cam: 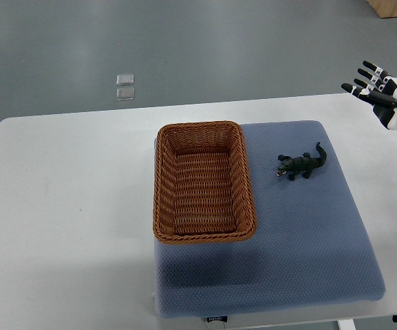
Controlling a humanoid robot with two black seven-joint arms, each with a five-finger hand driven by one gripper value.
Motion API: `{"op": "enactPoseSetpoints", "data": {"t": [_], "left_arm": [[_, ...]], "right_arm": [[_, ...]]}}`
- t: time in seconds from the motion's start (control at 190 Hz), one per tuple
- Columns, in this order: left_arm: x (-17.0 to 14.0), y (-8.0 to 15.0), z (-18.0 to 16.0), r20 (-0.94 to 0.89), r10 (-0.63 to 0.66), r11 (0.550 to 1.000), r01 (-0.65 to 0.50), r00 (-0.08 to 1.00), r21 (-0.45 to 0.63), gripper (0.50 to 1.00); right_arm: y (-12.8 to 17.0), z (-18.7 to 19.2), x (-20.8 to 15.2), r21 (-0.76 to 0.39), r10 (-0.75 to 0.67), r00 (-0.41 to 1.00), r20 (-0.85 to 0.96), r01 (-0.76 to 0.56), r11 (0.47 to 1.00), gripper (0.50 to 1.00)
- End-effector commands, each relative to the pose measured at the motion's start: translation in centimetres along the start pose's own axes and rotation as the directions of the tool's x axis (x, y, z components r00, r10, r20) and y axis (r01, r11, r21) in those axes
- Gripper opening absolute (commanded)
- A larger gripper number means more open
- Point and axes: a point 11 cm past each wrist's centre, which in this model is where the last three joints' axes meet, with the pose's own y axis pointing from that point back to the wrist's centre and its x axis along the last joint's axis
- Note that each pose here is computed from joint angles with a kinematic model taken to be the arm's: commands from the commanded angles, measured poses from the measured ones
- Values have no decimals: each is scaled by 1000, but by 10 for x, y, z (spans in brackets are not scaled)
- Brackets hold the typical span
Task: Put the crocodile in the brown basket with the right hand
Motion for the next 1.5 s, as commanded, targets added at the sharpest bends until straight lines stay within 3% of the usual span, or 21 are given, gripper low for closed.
{"op": "enactPoseSetpoints", "data": {"t": [0.0, 0.878, 1.261, 1.492], "left_arm": [[0, 0, 0, 0, 0, 1000, 0, 1000, 0, 1000], [0, 0, 0, 0, 0, 1000, 0, 1000, 0, 1000], [0, 0, 0, 0, 0, 1000, 0, 1000, 0, 1000], [0, 0, 0, 0, 0, 1000, 0, 1000, 0, 1000]], "right_arm": [[0, -1, 1, 2, 1, 1000, -2, -1, 1000, 930], [1, -2, -3, -29, -62, 994, -86, 60, 998, 928], [7, -7, -9, -52, -174, 919, -354, 167, 985, 928], [9, -13, -37, -127, -326, 697, -639, 322, 938, 928]]}}
